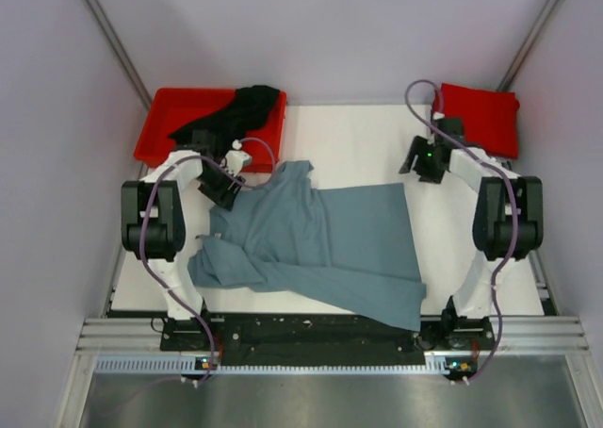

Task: Fold and stack the t-shirts
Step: Flatten out the tshirt

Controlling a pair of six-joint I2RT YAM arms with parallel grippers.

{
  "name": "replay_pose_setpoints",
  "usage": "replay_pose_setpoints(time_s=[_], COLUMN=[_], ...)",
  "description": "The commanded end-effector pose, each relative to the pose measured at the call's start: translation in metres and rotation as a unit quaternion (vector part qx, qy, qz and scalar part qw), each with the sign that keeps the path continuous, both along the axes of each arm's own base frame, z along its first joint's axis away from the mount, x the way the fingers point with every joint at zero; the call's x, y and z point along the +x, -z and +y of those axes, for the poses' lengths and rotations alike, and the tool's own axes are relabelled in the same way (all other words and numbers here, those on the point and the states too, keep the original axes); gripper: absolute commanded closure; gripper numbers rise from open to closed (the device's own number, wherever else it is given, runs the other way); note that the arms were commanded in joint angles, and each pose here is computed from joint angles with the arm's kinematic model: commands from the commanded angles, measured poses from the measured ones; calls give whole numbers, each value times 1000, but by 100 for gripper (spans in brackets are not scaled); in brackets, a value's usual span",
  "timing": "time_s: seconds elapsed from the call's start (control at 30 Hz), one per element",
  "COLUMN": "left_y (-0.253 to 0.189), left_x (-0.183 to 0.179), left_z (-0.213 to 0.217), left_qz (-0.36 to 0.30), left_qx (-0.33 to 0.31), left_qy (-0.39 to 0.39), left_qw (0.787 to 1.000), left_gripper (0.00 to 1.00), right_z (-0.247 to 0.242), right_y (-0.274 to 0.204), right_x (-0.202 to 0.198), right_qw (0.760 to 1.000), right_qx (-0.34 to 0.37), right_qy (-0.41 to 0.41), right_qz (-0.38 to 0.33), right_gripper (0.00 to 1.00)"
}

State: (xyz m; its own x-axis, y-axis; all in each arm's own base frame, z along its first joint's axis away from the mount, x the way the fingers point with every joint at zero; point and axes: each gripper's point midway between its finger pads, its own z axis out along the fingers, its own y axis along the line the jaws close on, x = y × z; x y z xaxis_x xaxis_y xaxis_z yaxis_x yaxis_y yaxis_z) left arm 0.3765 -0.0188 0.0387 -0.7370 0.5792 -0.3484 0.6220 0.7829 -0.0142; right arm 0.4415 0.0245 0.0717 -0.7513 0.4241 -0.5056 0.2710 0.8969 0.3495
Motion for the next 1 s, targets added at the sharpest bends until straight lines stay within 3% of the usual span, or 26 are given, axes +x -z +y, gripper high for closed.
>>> replay_pose_setpoints(time_s=[0.0,0.1,0.17,0.27,0.33,0.43,0.47,0.6,0.83,0.97], left_y=[6,15,18,18,16,8,7,-17,-62,-107], left_x=[17,17,17,11,9,7,7,11,24,53], left_z=[1,1,-1,-11,-17,-21,-21,-30,-87,-96], left_qz=[-18,-9,-5,14,22,17,15,-20,-92,-145], left_qx=[4,4,-3,-30,-44,-56,-57,-54,-24,-17], left_qy=[14,14,15,37,44,53,54,73,167,151], left_qw=[1000,1000,1000,999,998,997,997,996,981,978], left_gripper=[37,39,46,81,100,100,100,100,100,100], right_z=[55,82,93,95,93,86,82,33,-59,-88], right_y=[17,30,37,43,42,35,31,13,-25,-44], right_x=[7,7,1,-6,-8,-10,-9,-9,-23,-26], right_qw=[991,985,981,980,980,982,983,994,998,996], right_qx=[-8,-5,4,15,16,39,48,51,36,27], right_qy=[-135,-172,-190,-194,-193,-180,-172,-95,24,62], right_qz=[15,28,38,49,49,45,41,15,-43,-66], right_gripper=[34,34,34,40,61,97,100,100,100,100])
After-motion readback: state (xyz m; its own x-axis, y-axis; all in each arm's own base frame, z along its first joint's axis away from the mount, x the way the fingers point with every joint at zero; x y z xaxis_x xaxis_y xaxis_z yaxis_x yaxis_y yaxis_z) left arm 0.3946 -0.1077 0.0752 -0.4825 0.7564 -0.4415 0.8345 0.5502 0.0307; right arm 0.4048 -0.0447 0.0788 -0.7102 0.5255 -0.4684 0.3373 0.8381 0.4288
